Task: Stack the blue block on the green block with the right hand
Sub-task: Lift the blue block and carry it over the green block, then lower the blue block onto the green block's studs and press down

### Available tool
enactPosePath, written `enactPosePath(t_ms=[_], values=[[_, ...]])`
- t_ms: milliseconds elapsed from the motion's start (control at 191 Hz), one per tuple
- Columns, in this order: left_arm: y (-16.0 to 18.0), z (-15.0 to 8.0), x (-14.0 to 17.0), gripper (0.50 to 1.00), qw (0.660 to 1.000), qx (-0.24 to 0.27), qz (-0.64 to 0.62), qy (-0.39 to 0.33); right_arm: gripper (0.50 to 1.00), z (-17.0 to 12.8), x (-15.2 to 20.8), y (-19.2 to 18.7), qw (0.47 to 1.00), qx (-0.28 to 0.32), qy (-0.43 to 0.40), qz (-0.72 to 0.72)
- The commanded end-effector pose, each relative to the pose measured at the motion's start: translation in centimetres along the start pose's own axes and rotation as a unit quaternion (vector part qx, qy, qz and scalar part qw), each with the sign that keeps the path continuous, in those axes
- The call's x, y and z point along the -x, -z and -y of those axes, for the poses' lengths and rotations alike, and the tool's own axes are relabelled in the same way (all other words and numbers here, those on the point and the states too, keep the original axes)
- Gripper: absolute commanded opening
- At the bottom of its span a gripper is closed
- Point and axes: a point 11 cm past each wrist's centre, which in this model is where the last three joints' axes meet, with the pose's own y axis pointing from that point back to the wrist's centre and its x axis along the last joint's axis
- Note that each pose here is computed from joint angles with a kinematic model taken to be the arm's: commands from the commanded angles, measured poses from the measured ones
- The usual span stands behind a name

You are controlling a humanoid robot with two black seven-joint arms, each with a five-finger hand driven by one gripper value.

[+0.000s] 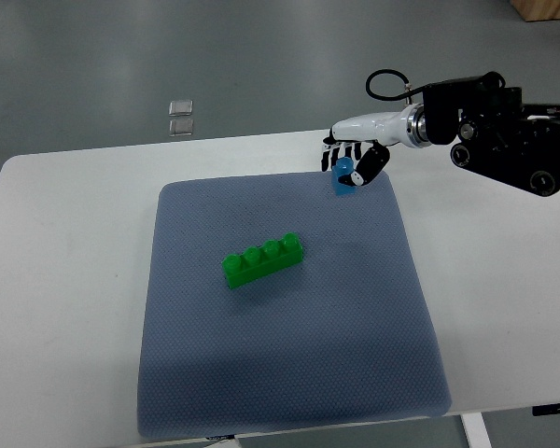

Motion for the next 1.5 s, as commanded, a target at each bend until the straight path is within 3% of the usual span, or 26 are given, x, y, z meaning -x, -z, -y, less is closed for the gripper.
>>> enactPosePath(t_ms=[0, 178, 440, 795, 1073, 1497], values=[[0.0, 0.0, 0.0, 1.000, 1.000, 0.000, 0.000, 0.000, 0.568, -0.8, -1.6, 3.3, 0.999, -0.050, -0.009, -0.009], [0.0, 0.0, 0.1, 1.000, 1.000, 0.000, 0.001, 0.001, 0.564, -1.8, -3.7, 9.2, 0.991, -0.131, -0.019, -0.011], [0.0, 0.0, 0.1, 1.000, 1.000, 0.000, 0.000, 0.002, 0.564, -0.5, -2.6, 13.3, 0.985, -0.172, -0.011, -0.016], [0.1, 0.0, 0.0, 1.000, 1.000, -0.001, 0.001, 0.000, 0.566, 2.3, 1.1, 11.7, 0.988, -0.154, -0.011, 0.012], [0.1, 0.0, 0.0, 1.000, 1.000, -0.001, 0.001, 0.000, 0.572, 2.6, 1.8, 9.9, 0.995, -0.098, -0.005, 0.027], [0.1, 0.0, 0.0, 1.000, 1.000, -0.001, 0.001, -0.001, 0.574, 3.1, 4.2, 9.2, 0.995, -0.092, 0.014, 0.047]])
